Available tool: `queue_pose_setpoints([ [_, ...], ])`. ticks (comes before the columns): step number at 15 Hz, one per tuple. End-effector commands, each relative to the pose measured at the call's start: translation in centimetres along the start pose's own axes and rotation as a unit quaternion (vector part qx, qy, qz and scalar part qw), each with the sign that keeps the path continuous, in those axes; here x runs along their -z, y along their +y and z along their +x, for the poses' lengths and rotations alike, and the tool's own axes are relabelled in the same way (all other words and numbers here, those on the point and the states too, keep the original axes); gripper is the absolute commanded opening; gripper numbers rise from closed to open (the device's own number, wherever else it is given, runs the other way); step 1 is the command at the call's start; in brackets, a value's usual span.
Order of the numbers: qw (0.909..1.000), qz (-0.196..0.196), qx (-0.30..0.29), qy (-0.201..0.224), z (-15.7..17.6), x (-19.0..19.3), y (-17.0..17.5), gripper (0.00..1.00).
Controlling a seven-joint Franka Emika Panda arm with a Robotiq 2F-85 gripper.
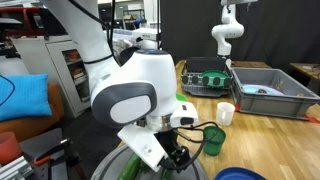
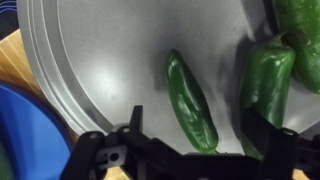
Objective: Remove the zucchini from the green bowl and place it on the grey tray
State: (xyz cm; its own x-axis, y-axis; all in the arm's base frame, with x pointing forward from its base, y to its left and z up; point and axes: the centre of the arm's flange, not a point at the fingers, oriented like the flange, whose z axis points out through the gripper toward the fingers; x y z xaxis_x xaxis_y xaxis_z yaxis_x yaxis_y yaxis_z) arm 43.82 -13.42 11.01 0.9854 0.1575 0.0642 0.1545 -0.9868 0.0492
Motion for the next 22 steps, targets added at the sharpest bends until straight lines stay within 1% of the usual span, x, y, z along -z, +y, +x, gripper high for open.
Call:
queue_pose_setpoints([
  [1, 0.9998, 0.001, 0.003, 0.019, 0.0, 1.4, 0.0, 1.0],
  [4, 0.9992, -0.006, 0.01, 0.038, 0.4, 2.8, -0.4, 1.0],
  [7, 0.9973, 0.0, 0.028, 0.067, 0.7, 4.5, -1.2, 1.0],
  [10, 0.9912, 0.013, 0.064, 0.115, 1.1, 5.8, -2.7, 1.0],
  [11, 0.989, 0.022, 0.078, 0.124, 1.3, 6.1, -3.3, 1.0],
  [12, 0.993, 0.005, 0.056, 0.104, 2.4, 5.1, -4.0, 1.0],
  [14, 0.991, 0.014, 0.065, 0.116, 2.4, 5.4, -4.6, 1.0],
  [22, 0.9906, 0.014, 0.066, 0.119, 2.3, 5.4, -4.3, 1.0],
])
